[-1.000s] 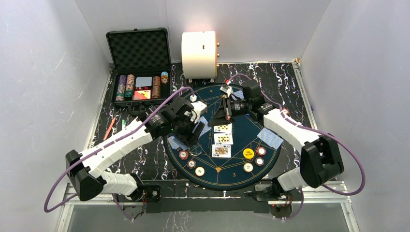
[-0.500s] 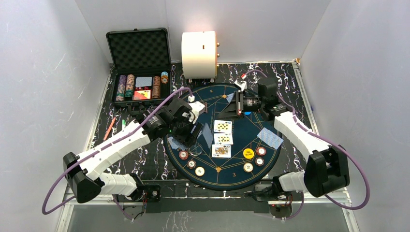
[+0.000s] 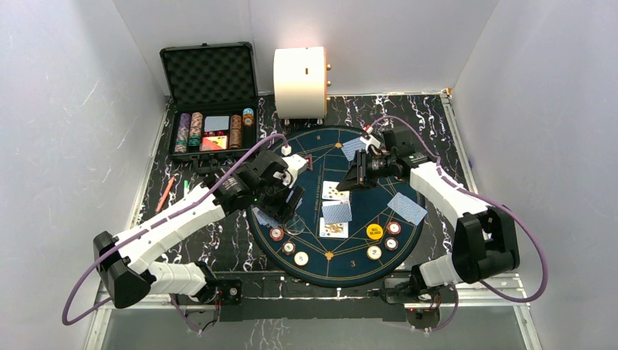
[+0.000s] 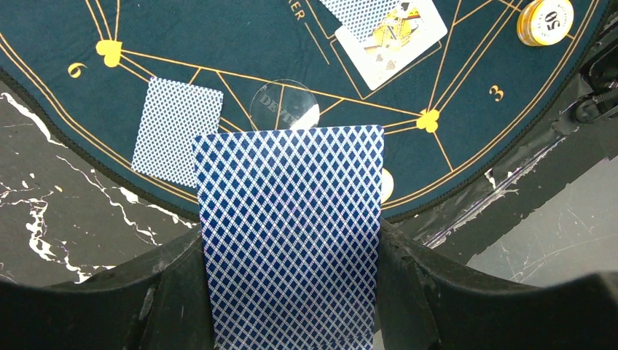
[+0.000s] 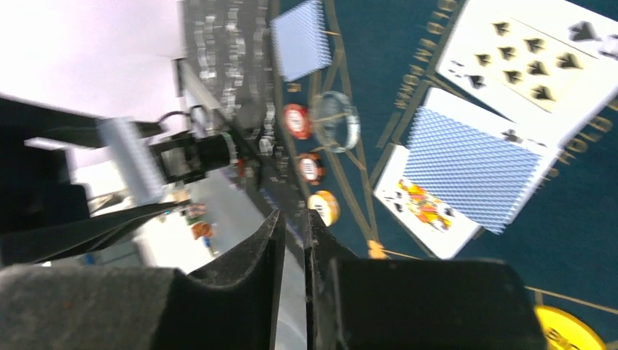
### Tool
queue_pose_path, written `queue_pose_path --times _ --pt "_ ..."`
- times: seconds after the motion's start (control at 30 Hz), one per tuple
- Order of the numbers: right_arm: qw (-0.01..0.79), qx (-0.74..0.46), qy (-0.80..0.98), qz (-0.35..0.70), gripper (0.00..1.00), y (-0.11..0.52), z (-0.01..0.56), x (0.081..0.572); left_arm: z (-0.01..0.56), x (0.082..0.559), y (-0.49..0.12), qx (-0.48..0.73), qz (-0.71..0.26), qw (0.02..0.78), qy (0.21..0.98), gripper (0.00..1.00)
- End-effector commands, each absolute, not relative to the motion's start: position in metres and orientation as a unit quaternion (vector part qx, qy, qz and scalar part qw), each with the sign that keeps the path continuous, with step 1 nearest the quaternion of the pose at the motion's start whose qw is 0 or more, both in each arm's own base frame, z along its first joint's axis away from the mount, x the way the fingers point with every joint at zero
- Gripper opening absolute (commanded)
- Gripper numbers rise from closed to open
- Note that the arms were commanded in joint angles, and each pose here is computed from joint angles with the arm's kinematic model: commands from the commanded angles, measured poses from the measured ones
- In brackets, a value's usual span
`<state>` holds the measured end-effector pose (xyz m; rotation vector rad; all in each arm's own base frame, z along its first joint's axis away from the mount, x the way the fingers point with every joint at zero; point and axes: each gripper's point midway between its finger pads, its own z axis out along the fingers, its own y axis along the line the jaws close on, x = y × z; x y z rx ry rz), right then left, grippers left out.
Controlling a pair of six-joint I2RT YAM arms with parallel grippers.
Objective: Distribute texas hold em gaming equipment
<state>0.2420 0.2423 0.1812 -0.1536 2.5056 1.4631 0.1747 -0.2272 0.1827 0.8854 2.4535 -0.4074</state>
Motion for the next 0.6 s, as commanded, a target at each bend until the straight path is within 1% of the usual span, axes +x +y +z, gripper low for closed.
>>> queue_pose_path --times 0.0,0.07,0.1,0.17,0.23,0.27,0.3,0.4,0.5,0.57 --pt "0.132 -0.064 0.916 0.374 0.27 0.214 0.13 0.246 0.202 0.174 -0.225 0.318 -0.162 0.282 0.891 0.0" --pt "0.109 -0.057 0.94 0.317 0.31 0.202 0.103 0.244 0.203 0.174 -0.226 0.319 -0.165 0.282 0.89 0.0" --pt "0.088 -0.05 0.948 0.303 0.35 0.197 0.091 0.238 0.204 0.175 -0.227 0.321 -0.165 0.281 0.889 0.0" --pt "0.06 -0.03 0.96 0.271 0.47 0.187 0.071 0.227 0.204 0.174 -0.226 0.323 -0.165 0.279 0.889 0.0" --pt "0.067 -0.033 0.967 0.246 0.57 0.185 0.063 0.221 0.204 0.173 -0.225 0.322 -0.167 0.281 0.889 0.0" --pt "0.076 -0.039 0.972 0.219 0.64 0.183 0.061 0.219 0.204 0.173 -0.226 0.322 -0.169 0.283 0.887 0.0" --pt "0.087 -0.044 0.978 0.186 0.74 0.18 0.06 0.222 0.202 0.173 -0.227 0.323 -0.171 0.282 0.887 0.0" --pt "0.105 -0.05 0.987 0.11 0.85 0.174 0.057 0.229 0.199 0.172 -0.23 0.328 -0.174 0.276 0.886 0.0" --pt "0.115 -0.056 0.992 0.013 0.89 0.162 0.051 0.233 0.2 0.172 -0.231 0.33 -0.177 0.279 0.884 0.0" --pt "0.122 -0.06 0.99 -0.026 0.92 0.161 0.046 0.235 0.203 0.171 -0.231 0.33 -0.182 0.283 0.882 0.0"
